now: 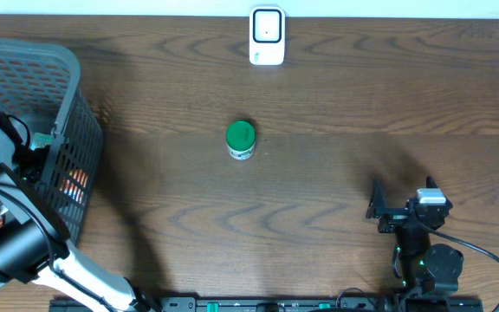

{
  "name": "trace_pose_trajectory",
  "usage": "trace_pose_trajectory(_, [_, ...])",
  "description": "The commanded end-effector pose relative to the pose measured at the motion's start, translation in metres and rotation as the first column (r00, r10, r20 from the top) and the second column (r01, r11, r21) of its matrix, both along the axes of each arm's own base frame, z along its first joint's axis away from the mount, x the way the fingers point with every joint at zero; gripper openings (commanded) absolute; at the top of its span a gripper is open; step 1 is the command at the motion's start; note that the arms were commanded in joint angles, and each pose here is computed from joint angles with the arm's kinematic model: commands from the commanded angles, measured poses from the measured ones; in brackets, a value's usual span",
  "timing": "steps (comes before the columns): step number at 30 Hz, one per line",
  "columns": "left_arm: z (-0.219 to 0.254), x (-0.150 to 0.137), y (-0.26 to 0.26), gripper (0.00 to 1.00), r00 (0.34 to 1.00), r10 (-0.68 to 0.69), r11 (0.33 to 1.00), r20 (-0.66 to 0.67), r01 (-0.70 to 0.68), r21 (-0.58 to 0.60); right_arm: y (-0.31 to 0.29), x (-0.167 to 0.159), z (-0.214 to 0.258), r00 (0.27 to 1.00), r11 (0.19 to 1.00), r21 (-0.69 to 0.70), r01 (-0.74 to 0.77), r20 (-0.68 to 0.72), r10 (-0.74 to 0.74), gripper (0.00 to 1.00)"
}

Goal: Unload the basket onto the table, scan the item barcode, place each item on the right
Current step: 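Reach the left gripper into the basket and grasp the orange box, then carry the orange box to the scanner and hold it there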

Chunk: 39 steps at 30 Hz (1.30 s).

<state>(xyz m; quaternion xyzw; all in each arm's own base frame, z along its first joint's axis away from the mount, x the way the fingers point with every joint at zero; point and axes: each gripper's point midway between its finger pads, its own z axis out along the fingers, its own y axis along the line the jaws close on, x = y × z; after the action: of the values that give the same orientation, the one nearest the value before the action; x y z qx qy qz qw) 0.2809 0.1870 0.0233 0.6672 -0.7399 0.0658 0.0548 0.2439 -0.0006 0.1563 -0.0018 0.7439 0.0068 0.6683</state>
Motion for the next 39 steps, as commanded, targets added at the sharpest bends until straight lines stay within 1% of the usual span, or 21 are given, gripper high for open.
trace_pose_trajectory(1, [-0.022, -0.02, -0.011, 0.85, 0.996, -0.009, 0.999, -0.094, 0.006, -0.036, 0.002, 0.0, 0.0, 1.0, 1.0, -0.011, -0.009, 0.002, 0.009, 0.99])
trace_pose_trajectory(4, [-0.02, -0.02, -0.011, 0.75, 0.996, -0.009, 0.999, -0.09, 0.006, -0.033, 0.002, 0.0, -0.001, 1.0, 1.0, -0.011, -0.009, 0.002, 0.009, 0.99])
trace_pose_trajectory(6, [-0.014, -0.018, -0.009, 0.71, 0.997, -0.005, 1.0, -0.075, 0.004, -0.022, 0.002, 0.0, 0.0, 1.0, 1.0, -0.011, -0.009, 0.002, 0.009, 0.99])
trace_pose_trajectory(10, [0.019, -0.003, 0.004, 0.63, 1.0, -0.018, 0.999, -0.002, 0.018, 0.034, 0.002, 0.0, 0.0, 1.0, 1.0, -0.011, -0.009, 0.002, 0.009, 0.99])
trace_pose_trajectory(12, [0.046, 0.006, 0.012, 0.62, 0.998, -0.03, 0.997, 0.055, 0.026, 0.079, 0.002, 0.0, 0.0, 1.0, 1.0, -0.011, -0.009, 0.002, 0.009, 0.99])
trace_pose_trajectory(13, [0.064, 0.012, 0.016, 0.61, 0.995, -0.033, 0.994, 0.092, 0.023, 0.11, 0.002, 0.0, 0.0, 1.0, 1.0, -0.011, -0.009, 0.002, 0.009, 0.99])
trace_pose_trajectory(14, [0.092, 0.019, 0.023, 0.59, 0.988, -0.036, 0.987, 0.151, 0.012, 0.157, 0.002, 0.0, 0.0, 1.0, 1.0, -0.011, -0.009, 0.002, 0.009, 0.99])
trace_pose_trajectory(16, [0.121, 0.025, 0.028, 0.59, 0.976, -0.044, 0.979, 0.213, -0.001, 0.206, 0.002, 0.0, 0.0, 1.0, 1.0, -0.011, -0.009, 0.002, 0.009, 0.99])
trace_pose_trajectory(19, [0.187, 0.032, 0.032, 0.59, 0.934, -0.072, 0.953, 0.35, -0.039, 0.301, 0.002, 0.0, 0.0, 1.0, 1.0, -0.011, -0.009, 0.002, 0.009, 0.99])
trace_pose_trajectory(21, [0.226, 0.034, 0.025, 0.59, 0.889, -0.103, 0.942, 0.446, -0.057, 0.331, 0.002, 0.0, -0.001, 1.0, 1.0, -0.011, -0.009, 0.002, 0.009, 0.99])
trace_pose_trajectory(24, [0.278, 0.038, -0.004, 0.59, 0.781, -0.163, 0.945, 0.603, -0.05, 0.322, 0.002, 0.0, 0.0, 1.0, 1.0, -0.011, -0.009, 0.002, 0.009, 0.99])
trace_pose_trajectory(26, [0.305, 0.042, -0.033, 0.59, 0.699, -0.224, 0.949, 0.679, -0.003, 0.316, 0.002, 0.0, 0.0, 1.0, 1.0, -0.011, -0.009, 0.002, 0.009, 0.99])
trace_pose_trajectory(28, [0.321, 0.045, -0.066, 0.59, 0.641, -0.289, 0.945, 0.711, 0.069, 0.321, 0.002, 0.0, 0.0, 1.0, 1.0, -0.011, -0.009, 0.002, 0.009, 0.99])
trace_pose_trajectory(31, [0.33, 0.056, -0.127, 0.6, 0.563, -0.407, 0.913, 0.719, 0.225, 0.34, 0.002, 0.0, -0.001, 1.0, 1.0, -0.011, -0.009, 0.002, 0.009, 0.99])
trace_pose_trajectory(33, [0.329, 0.067, -0.178, 0.6, 0.489, -0.492, 0.866, 0.721, 0.357, 0.349, 0.002, 0.0, 0.0, 1.0, 1.0, -0.011, -0.009, 0.002, 0.009, 0.99])
trace_pose_trajectory(34, [0.326, 0.073, -0.206, 0.6, 0.45, -0.538, 0.831, 0.713, 0.424, 0.36, 0.002, 0.0, 0.0, 1.0, 1.0, -0.011, -0.009, 0.002, 0.009, 0.99])
trace_pose_trajectory(36, [0.314, 0.082, -0.25, 0.6, 0.398, -0.615, 0.764, 0.681, 0.517, 0.387, 0.002, 0.0, 0.0, 1.0, 1.0, -0.011, -0.009, 0.002, 0.009, 0.99])
trace_pose_trajectory(38, [0.296, 0.089, -0.288, 0.6, 0.364, -0.681, 0.697, 0.635, 0.588, 0.41, 0.002, 0.0, 0.0, 1.0, 1.0, -0.011, -0.009, 0.002, 0.009, 0.99])
trace_pose_trajectory(39, [0.282, 0.091, -0.313, 0.6, 0.343, -0.721, 0.65, 0.602, 0.635, 0.416, 0.002, 0.0, 0.0, 1.0, 1.0, -0.011, -0.009, 0.002, 0.009, 0.99])
